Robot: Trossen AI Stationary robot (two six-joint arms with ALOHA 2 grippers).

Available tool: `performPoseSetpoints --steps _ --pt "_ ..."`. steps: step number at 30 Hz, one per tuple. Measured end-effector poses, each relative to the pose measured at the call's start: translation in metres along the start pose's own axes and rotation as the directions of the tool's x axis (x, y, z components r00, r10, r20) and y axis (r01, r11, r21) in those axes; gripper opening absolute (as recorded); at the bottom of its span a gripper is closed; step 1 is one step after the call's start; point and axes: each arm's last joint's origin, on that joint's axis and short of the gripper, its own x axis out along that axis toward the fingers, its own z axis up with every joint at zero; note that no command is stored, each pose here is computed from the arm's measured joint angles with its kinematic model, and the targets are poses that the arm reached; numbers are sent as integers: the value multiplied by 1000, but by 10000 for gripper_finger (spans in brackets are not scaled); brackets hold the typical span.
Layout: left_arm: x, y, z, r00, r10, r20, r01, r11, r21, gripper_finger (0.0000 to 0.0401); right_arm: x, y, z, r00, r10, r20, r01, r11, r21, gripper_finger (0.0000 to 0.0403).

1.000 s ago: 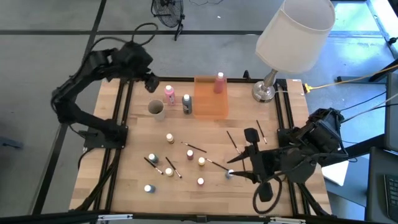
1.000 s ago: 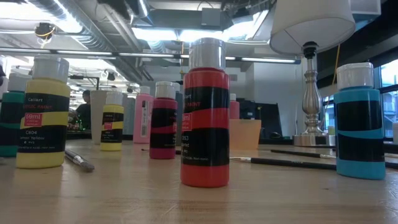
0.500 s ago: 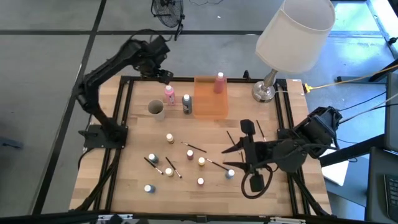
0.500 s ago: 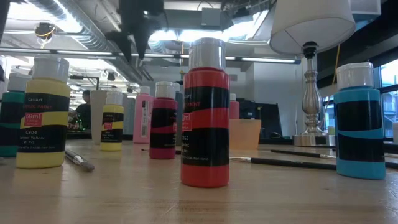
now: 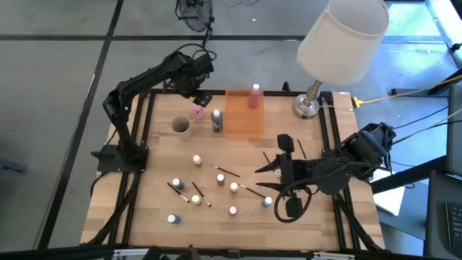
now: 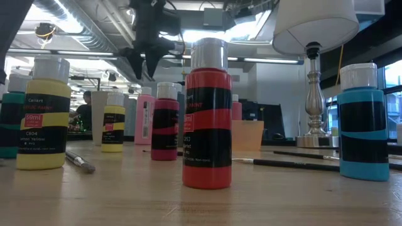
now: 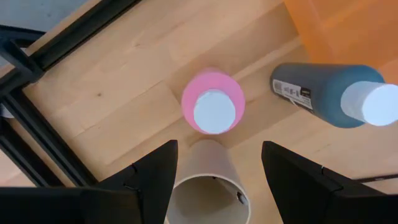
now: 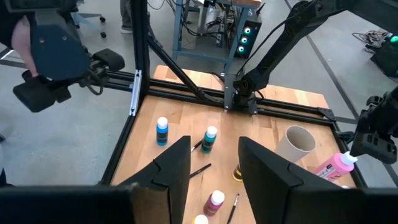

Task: Pick & Place Paint Supplies
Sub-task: Put the large pink paint bottle into the orange bin

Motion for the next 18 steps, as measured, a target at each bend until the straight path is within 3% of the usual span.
performPoseSetpoints --steps 10,18 --pt "4 1 2 999 36 9 -36 999 13 229 0 0 0 1000 0 0 0 1000 -1 137" --pt "5 -1 4 1000 -7 15 7 1000 16 229 0 0 0 1000 1 -1 -1 1000 -1 137"
